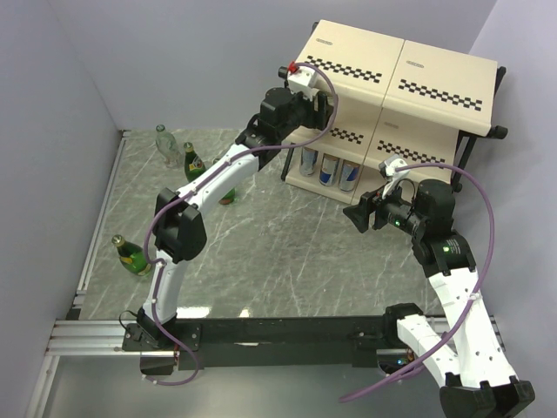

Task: Place and organize the beverage onto the shelf
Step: Place the drink on the shelf.

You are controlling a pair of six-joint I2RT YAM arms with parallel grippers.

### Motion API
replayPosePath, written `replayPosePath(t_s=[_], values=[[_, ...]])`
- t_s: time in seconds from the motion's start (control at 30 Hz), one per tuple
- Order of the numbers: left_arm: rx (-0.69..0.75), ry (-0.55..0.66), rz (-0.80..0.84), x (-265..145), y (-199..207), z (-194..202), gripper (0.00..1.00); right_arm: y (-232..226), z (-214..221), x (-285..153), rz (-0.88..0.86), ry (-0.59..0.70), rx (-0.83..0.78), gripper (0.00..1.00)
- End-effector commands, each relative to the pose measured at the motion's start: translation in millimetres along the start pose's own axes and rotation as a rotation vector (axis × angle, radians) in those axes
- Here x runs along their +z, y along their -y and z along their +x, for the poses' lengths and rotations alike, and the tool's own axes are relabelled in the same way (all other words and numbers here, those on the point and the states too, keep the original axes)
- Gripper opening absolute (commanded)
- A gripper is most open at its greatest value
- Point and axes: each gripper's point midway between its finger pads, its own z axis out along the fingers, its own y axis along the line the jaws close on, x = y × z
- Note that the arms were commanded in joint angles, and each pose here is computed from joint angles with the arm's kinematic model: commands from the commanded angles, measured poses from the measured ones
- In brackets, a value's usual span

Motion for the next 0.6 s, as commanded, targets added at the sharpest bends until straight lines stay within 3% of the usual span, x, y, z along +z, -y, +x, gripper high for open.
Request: replayPosePath(t_s=[0.0, 0.2, 0.57], values=[[0.005, 0.16, 0.027, -8.9, 11.0, -61.1, 0.72, 4.1, -4.8, 0.0, 0.015, 0.021, -0.021, 0.75], [0.005, 0.176, 0.045, -19.1, 14.3, -67.5, 0.75, 4.9, -3.9, 0.5, 0.018, 0.018, -0.021, 0.75], [0.069, 0.208, 0.099, -107.1, 28.5, -91.1, 0.79, 2.9, -4.2, -0.2, 0.008, 0.023, -0.035, 0.75]])
